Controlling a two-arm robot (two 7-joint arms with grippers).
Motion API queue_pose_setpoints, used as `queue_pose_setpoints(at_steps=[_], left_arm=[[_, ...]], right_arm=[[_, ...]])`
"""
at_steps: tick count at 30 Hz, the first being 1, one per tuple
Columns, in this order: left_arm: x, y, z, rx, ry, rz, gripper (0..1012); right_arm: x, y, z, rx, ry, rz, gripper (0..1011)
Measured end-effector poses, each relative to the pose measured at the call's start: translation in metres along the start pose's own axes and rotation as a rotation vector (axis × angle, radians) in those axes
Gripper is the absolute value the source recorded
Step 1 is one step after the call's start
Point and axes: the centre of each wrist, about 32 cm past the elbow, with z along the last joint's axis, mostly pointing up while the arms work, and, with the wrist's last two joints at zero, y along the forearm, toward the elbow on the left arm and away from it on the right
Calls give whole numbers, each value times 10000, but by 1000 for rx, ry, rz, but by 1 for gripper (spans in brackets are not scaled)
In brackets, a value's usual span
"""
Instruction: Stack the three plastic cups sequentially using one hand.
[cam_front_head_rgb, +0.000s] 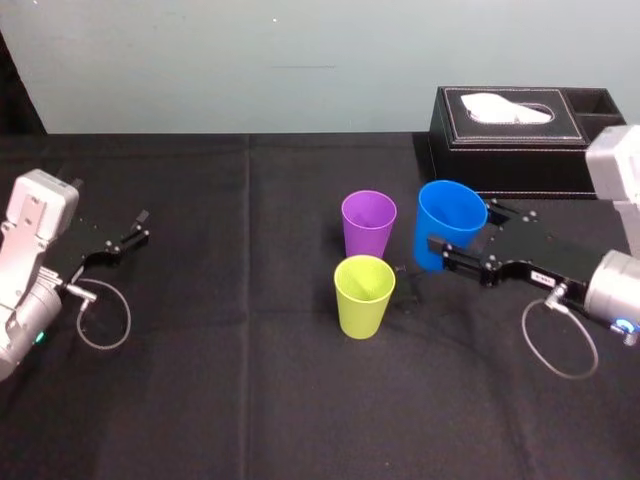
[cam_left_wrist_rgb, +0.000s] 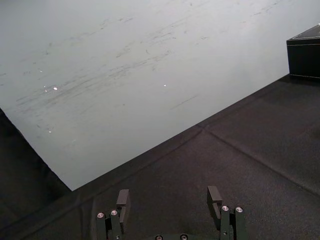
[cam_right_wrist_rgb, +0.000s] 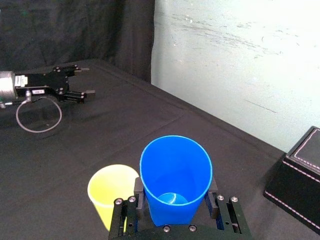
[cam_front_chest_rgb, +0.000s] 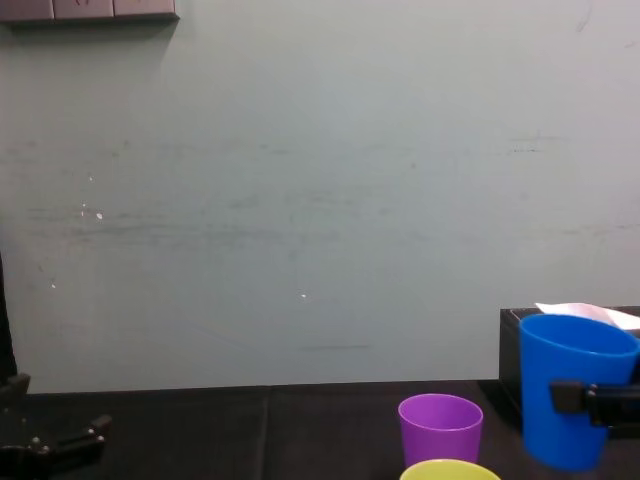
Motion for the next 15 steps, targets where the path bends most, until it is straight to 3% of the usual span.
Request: queue_pose_setpoints(at_steps=[15], left_arm=[[0,0,0,0,0,0,1011]], right_arm=[[75,397,189,-22,48,-22,713]])
